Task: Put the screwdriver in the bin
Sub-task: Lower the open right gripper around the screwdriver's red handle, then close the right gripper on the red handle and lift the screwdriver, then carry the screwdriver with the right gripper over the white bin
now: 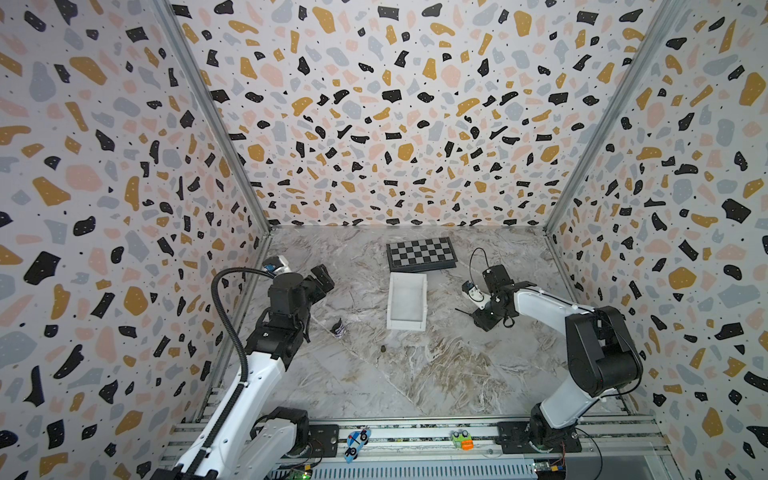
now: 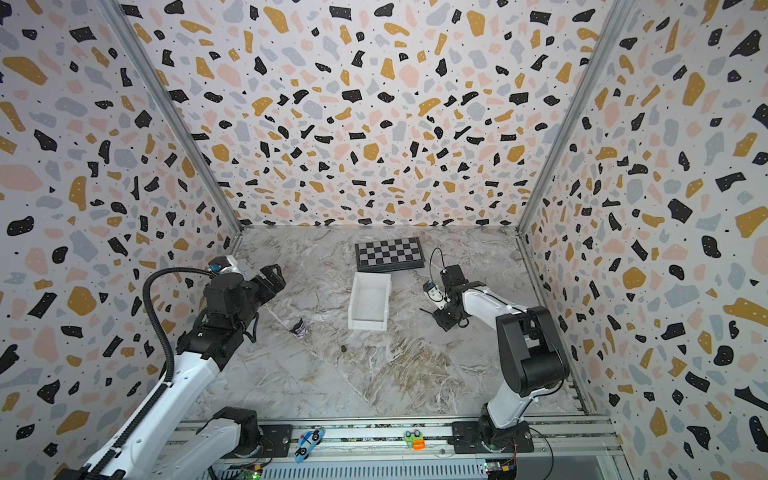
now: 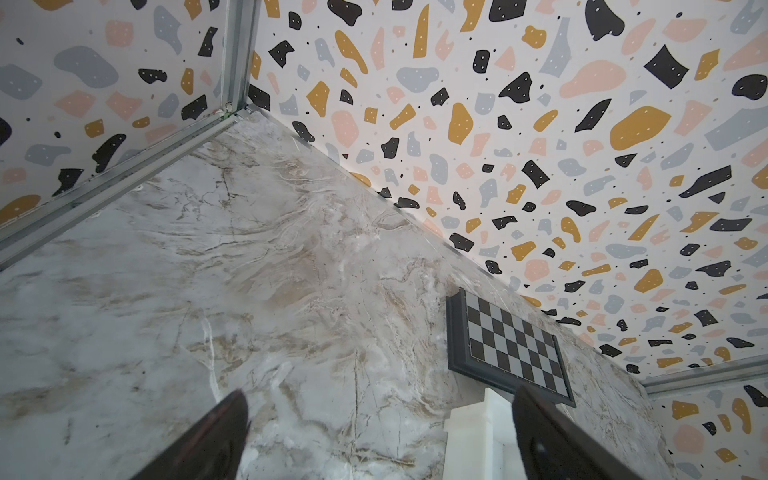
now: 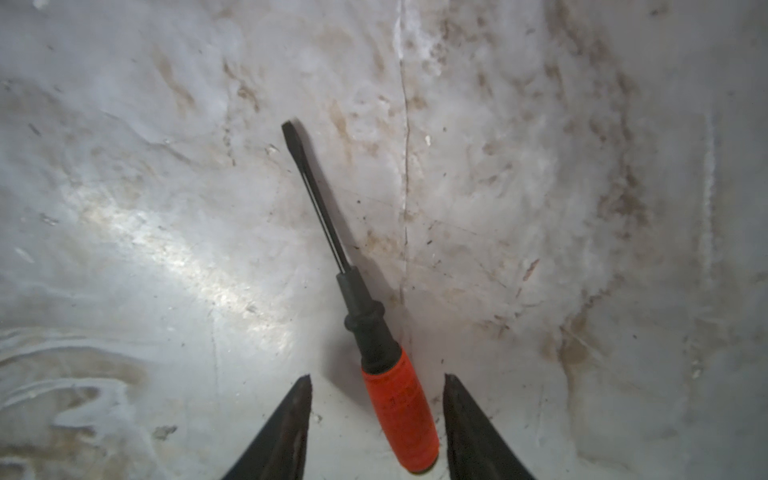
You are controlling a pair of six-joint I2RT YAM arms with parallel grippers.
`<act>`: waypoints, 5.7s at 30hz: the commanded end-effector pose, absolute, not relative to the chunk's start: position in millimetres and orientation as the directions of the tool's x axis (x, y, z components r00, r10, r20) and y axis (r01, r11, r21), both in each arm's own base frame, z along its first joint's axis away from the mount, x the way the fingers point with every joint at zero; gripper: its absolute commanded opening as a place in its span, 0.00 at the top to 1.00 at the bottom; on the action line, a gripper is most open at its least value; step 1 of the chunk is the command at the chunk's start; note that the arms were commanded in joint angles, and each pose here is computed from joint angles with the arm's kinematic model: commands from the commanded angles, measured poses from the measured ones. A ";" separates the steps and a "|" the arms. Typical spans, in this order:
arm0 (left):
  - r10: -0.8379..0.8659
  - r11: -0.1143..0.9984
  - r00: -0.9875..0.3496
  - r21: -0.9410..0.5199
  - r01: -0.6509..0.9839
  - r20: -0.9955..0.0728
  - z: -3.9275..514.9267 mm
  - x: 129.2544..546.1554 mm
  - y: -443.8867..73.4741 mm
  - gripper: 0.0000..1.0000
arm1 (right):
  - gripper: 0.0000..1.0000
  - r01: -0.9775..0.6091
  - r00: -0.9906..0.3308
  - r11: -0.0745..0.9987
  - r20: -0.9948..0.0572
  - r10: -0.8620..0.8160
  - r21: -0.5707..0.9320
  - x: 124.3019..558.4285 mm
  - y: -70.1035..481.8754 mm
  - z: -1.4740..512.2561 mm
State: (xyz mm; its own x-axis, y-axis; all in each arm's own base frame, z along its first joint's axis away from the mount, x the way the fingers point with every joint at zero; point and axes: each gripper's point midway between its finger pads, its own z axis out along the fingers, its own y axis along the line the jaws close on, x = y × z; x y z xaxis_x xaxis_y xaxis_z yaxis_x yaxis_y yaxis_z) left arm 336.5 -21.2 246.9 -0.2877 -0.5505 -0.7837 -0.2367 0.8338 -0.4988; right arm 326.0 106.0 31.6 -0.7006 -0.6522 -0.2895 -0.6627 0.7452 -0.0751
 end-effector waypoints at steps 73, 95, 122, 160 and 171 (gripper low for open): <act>-0.564 0.824 -0.270 -0.510 -0.247 -0.780 251.8 327.9 -18.3 0.00 | 0.58 -0.499 -0.823 0.860 -0.254 -0.509 -0.107 301.7 88.8 22.4; -0.571 0.818 -0.264 -0.513 -0.260 -0.777 251.7 326.3 -16.1 0.00 | 0.73 -0.525 -0.812 0.849 -0.266 -0.520 -0.055 304.3 113.5 18.3; -0.465 0.885 -0.444 -0.413 -0.215 -0.766 234.9 331.0 -33.2 0.00 | 0.77 -0.472 -0.797 0.882 -0.433 -0.421 0.012 313.2 135.2 48.1; -0.352 0.930 -0.514 -0.352 -0.101 -0.782 224.0 312.1 -58.8 0.00 | 0.75 -0.644 -0.622 0.765 -0.601 -0.502 0.027 334.8 318.2 136.0; -0.350 0.932 -0.519 -0.347 -0.107 -0.780 222.1 313.5 -58.2 0.00 | 0.74 -0.650 -0.616 0.760 -0.591 -0.521 0.007 337.7 316.9 127.4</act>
State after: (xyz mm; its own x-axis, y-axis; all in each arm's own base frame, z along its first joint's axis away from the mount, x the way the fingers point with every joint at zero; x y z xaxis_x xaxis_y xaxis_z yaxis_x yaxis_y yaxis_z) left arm 308.0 -57.7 209.3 -0.5504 -0.3501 -0.7580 -0.1177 0.9313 -0.3446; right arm 335.0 318.0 118.5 -0.6264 -0.5313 -0.5704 -0.6548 0.7556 0.0153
